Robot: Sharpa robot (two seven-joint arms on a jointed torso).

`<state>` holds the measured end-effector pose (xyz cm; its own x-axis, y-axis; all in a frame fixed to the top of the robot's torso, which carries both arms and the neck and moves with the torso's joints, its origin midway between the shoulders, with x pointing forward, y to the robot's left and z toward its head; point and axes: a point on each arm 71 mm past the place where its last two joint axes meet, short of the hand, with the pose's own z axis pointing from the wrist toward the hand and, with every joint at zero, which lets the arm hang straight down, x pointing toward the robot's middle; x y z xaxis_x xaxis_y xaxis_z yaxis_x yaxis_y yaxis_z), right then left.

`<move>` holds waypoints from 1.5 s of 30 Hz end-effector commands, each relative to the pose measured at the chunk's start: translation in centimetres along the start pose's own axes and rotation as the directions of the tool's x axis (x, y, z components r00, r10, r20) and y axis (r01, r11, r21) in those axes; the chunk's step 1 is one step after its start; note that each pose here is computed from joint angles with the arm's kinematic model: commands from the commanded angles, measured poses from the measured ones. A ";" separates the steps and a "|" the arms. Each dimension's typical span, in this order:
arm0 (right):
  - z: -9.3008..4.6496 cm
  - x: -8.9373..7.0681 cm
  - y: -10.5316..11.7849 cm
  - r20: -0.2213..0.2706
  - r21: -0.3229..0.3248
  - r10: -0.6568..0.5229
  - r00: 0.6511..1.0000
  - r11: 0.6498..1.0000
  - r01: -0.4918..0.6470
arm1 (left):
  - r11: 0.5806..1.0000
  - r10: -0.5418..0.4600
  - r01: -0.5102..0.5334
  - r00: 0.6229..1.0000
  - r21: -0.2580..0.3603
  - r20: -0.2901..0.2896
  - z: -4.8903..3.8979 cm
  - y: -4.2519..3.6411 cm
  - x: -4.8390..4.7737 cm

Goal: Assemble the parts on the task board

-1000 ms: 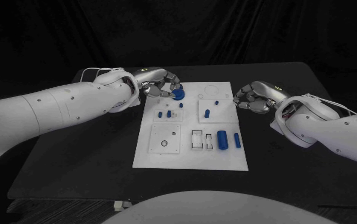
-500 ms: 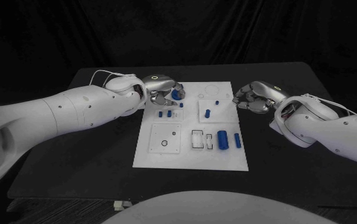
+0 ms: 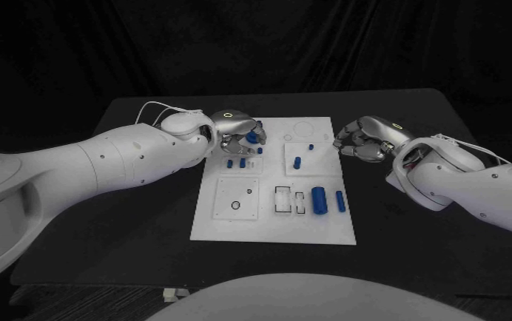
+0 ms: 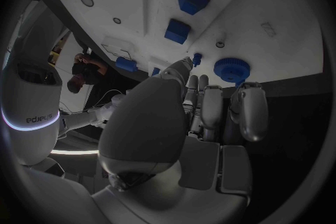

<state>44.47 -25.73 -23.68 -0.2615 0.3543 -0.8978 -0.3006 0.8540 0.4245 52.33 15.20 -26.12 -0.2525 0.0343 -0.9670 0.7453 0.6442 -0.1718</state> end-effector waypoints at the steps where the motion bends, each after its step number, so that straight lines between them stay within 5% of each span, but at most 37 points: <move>1: 0.0 0.0 -0.1 -0.001 0.008 -0.002 1.000 1.000 0.002 | 0.998 0.070 -0.070 0.998 0.005 -0.007 0.26 -0.18 0.14; 31: 0.0 0.1 -0.2 -0.008 0.014 -0.003 1.000 1.000 0.003 | 0.997 0.074 -0.073 0.996 0.008 -0.042 1.92 -0.95 1.40; 45: -0.1 0.1 -0.2 -0.011 0.016 -0.002 1.000 1.000 0.002 | 0.997 0.077 -0.077 0.997 -0.007 -0.022 1.99 -0.81 1.91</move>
<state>44.49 -25.82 -23.77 -0.2664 0.3511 -0.8976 -0.2974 0.8559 0.4230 52.59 13.25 -27.97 -0.2178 0.1031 -0.9705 0.7555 0.6474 -0.1007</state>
